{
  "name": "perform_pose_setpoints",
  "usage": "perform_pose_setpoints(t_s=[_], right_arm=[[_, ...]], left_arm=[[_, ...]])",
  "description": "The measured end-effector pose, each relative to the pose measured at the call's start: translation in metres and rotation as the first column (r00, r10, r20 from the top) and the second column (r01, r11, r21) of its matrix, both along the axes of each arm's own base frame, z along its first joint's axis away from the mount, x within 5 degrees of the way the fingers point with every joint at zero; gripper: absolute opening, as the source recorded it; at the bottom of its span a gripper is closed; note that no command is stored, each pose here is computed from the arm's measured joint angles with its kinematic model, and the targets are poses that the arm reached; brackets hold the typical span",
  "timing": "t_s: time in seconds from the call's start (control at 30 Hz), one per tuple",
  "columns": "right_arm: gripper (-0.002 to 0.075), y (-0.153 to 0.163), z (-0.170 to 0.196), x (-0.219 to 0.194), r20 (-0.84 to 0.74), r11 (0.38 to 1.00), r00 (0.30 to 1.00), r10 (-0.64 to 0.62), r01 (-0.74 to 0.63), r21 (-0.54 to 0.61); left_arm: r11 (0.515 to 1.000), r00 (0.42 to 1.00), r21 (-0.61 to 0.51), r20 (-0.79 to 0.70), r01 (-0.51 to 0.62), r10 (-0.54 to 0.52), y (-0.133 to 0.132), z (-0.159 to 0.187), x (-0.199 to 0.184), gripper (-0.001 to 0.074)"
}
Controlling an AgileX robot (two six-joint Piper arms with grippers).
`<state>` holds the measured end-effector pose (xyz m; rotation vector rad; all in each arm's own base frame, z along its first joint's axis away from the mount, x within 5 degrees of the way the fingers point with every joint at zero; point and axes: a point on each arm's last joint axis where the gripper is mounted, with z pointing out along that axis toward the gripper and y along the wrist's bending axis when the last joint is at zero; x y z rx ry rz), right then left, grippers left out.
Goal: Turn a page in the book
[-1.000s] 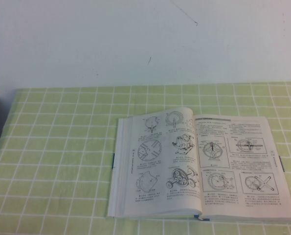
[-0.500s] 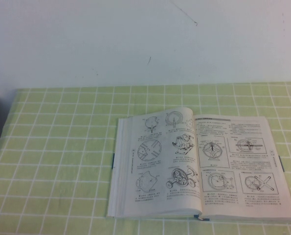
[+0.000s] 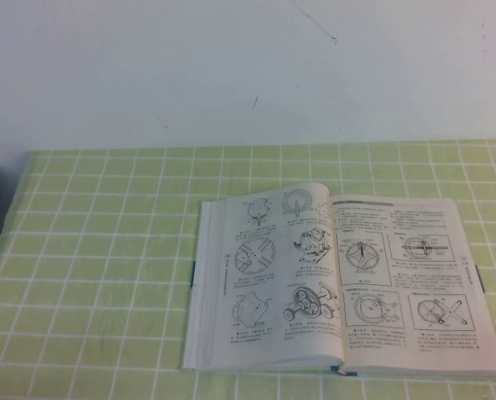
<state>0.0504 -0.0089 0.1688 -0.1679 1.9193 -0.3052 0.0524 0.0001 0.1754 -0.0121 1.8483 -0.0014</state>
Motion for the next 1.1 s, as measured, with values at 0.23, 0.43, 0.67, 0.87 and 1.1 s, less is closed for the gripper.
perform_pose_setpoints(t_s=[0.23, 0.43, 0.67, 0.87, 1.1], right_arm=[[-0.0003, 0.0, 0.0, 0.0, -0.001, 1.0, 1.0, 0.001, -0.001, -0.009], [-0.0003, 0.0, 0.0, 0.0, -0.001, 1.0, 1.0, 0.001, -0.001, -0.011], [-0.0003, 0.001, 0.003, 0.002, 0.063, 0.999, 0.998, 0.002, -0.005, 0.042], [-0.0003, 0.003, 0.013, 0.005, 0.181, 0.993, 0.983, -0.006, -0.015, 0.114], [-0.0003, 0.006, 0.016, 0.005, 0.223, 0.934, 0.972, -0.066, -0.018, 0.358]], left_arm=[[1.0, 1.0, 0.0, 0.0, 0.0, 0.0, 0.0, 0.0, 0.0, -0.0004], [1.0, 1.0, 0.0, 0.0, 0.0, 0.0, 0.0, 0.0, 0.0, -0.0004], [0.967, 1.0, -0.256, 0.01, -0.001, 0.004, -0.006, 0.002, 0.0, -0.0004], [0.464, 0.999, -0.886, 0.025, 0.008, 0.03, -0.02, 0.014, 0.001, -0.0004], [0.292, 0.982, -0.955, 0.108, 0.059, 0.154, -0.01, 0.026, 0.003, -0.0004]])
